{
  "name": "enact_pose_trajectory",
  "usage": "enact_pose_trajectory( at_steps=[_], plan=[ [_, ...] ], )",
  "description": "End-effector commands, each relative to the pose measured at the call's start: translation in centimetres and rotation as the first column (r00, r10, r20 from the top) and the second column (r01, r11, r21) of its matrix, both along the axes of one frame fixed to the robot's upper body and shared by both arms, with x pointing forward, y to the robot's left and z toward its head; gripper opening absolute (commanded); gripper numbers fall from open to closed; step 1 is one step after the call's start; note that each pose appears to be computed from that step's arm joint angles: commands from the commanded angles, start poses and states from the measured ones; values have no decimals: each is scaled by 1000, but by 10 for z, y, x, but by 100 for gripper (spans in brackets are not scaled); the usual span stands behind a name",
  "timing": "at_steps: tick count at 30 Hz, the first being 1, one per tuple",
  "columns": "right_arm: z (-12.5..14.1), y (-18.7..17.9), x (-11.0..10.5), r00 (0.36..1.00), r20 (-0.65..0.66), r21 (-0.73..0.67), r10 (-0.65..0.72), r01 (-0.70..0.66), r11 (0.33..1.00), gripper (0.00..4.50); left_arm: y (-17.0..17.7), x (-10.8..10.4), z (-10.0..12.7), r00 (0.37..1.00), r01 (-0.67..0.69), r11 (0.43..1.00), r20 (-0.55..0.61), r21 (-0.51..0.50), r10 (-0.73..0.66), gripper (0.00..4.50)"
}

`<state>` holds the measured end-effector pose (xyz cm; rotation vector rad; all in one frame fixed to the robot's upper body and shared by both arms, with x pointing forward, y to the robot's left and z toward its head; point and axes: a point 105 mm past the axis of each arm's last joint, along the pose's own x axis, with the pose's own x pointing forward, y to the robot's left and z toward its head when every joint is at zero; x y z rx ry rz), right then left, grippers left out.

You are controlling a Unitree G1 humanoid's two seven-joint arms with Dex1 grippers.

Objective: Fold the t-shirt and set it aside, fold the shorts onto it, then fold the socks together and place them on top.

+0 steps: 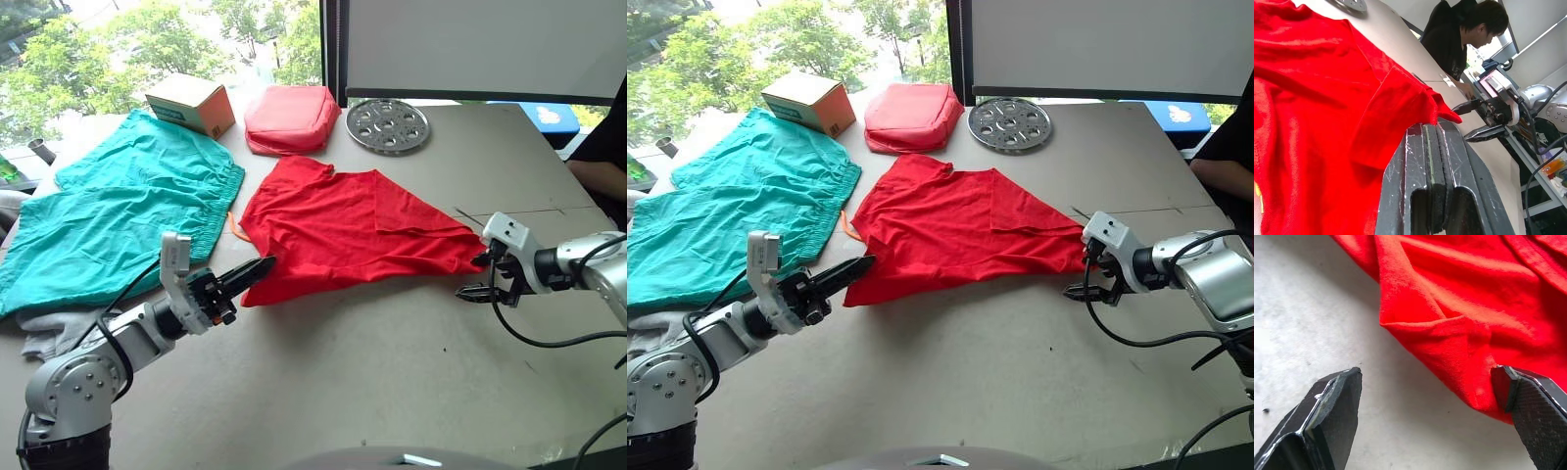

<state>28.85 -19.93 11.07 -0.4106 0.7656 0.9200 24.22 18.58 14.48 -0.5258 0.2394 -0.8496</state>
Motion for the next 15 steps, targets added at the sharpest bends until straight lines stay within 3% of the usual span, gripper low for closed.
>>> enact_pose_trajectory(
  at_steps=[1,3,7,15],
  plan=[
    [9,-2,-4,999,22,6,25,-25,1000,450,-2,-1,6,999,14,1000,36,-1,-14,4],
    [9,-3,0,999,42,2,16,-16,1000,450,-2,-1,6,999,13,1000,37,-1,-12,4],
    [14,-8,27,984,165,-3,-67,68,998,450,-3,-2,5,999,14,1000,36,-2,-14,4],
    [5,-1,38,985,173,-86,29,-14,996,450,-3,-2,5,999,21,1000,37,0,-21,4]
  ],
)
